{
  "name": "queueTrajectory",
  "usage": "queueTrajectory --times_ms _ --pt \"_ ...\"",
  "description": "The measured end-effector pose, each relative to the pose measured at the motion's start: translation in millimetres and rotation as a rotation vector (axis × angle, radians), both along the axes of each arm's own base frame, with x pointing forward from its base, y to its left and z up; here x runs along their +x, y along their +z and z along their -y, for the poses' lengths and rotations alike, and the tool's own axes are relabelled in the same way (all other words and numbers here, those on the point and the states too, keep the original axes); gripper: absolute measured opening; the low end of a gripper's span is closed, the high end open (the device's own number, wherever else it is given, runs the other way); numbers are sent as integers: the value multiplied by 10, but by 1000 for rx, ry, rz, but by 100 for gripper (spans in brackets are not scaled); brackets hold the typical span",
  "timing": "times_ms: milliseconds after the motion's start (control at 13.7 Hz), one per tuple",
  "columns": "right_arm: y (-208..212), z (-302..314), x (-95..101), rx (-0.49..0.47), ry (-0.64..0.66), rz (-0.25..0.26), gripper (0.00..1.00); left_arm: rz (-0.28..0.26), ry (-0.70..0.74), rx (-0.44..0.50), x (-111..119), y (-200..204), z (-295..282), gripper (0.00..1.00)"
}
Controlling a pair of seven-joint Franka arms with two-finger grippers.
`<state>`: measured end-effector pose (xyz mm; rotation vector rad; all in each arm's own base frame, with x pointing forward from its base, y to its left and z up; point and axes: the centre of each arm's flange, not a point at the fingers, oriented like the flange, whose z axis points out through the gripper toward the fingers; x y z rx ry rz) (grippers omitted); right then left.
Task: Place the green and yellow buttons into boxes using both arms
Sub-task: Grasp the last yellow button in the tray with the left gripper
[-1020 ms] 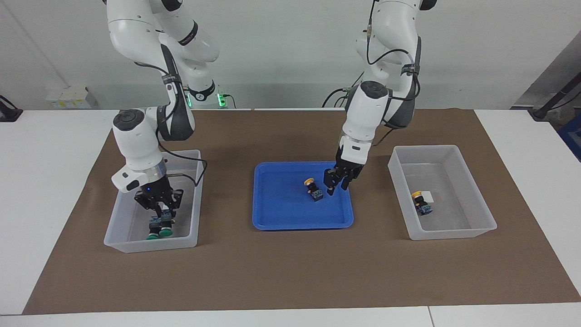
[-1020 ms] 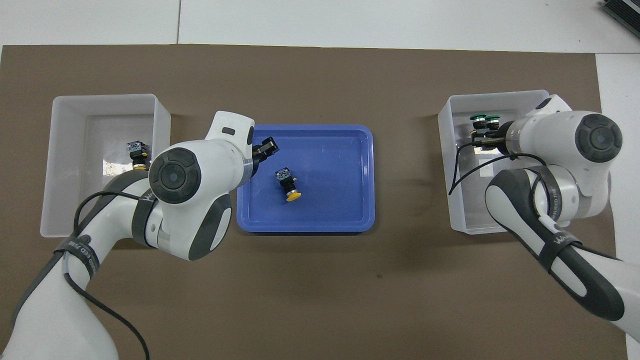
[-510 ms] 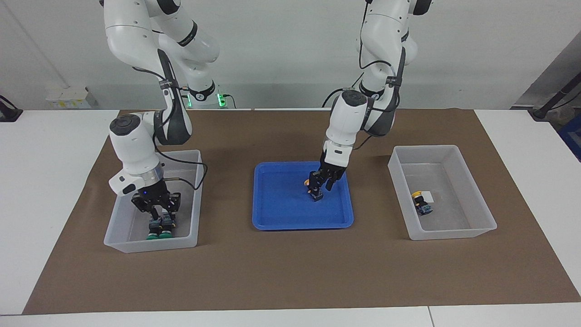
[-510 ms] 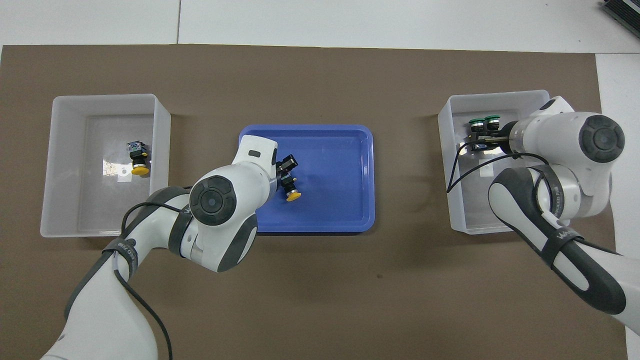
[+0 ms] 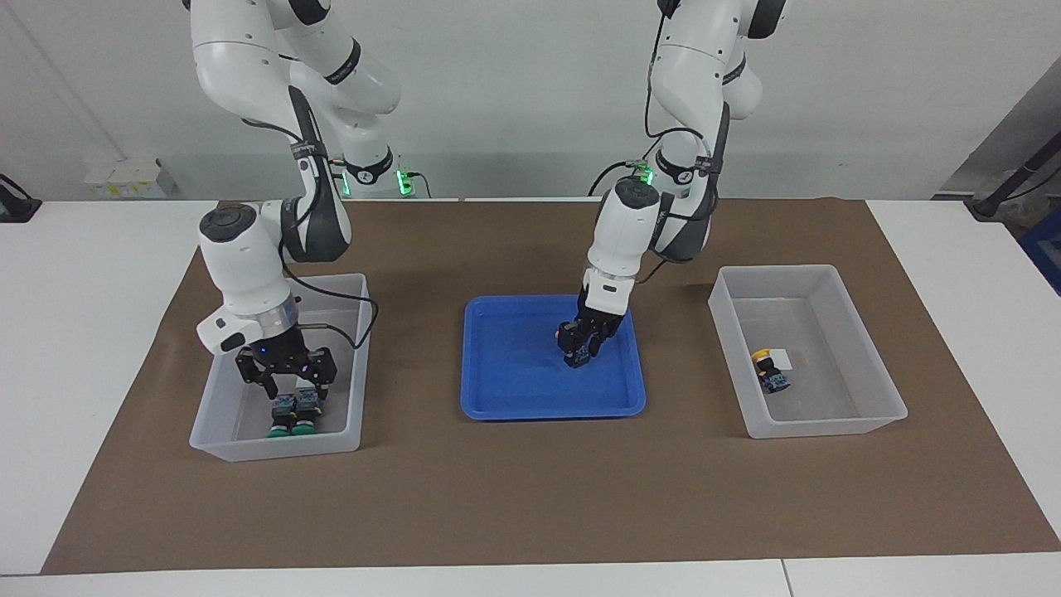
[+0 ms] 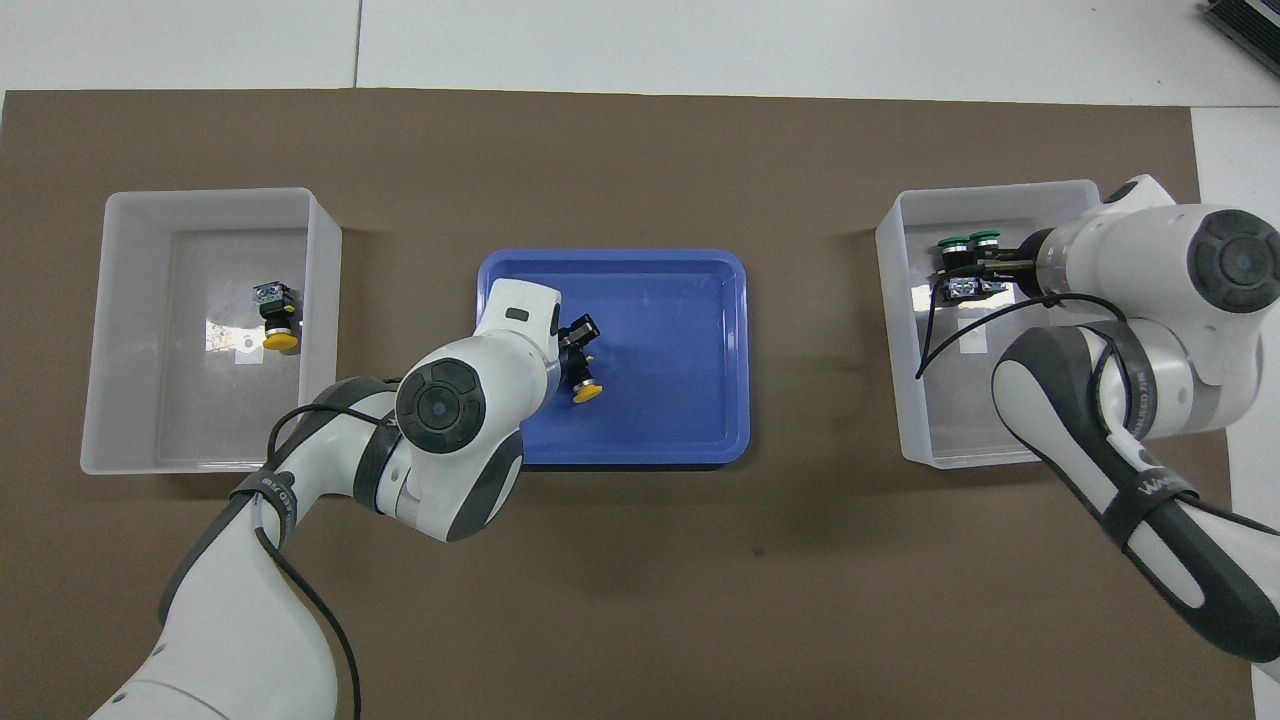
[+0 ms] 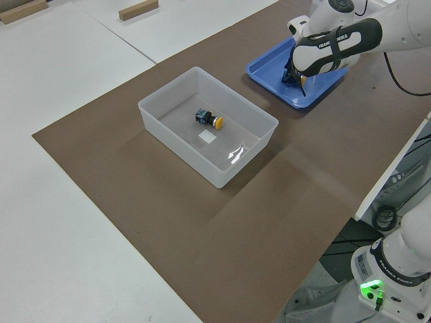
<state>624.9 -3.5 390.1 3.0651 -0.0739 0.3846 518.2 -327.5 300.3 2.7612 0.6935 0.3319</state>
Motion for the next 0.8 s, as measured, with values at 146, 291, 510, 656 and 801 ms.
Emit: queueTrajectory --times_ms 146,291,510,656,801 --pt "428 -208 -111 -25 -23 -37 100 -8 -4 5 -37 -43 5 52" --pt "882 -392 -270 3 -54 -56 100 -6 -7 4 -46 -35 20 47" --pt "1397 -480 -492 53 -90 -76 100 -3 -9 2 -51 -22 32 44" --pt "1585 -492 -574 47 -95 -99 100 -3 -9 2 -51 -18 33 44" --pt "1769 -493 -614 43 -98 -119 100 -1 -8 1 -47 -11 33 44"
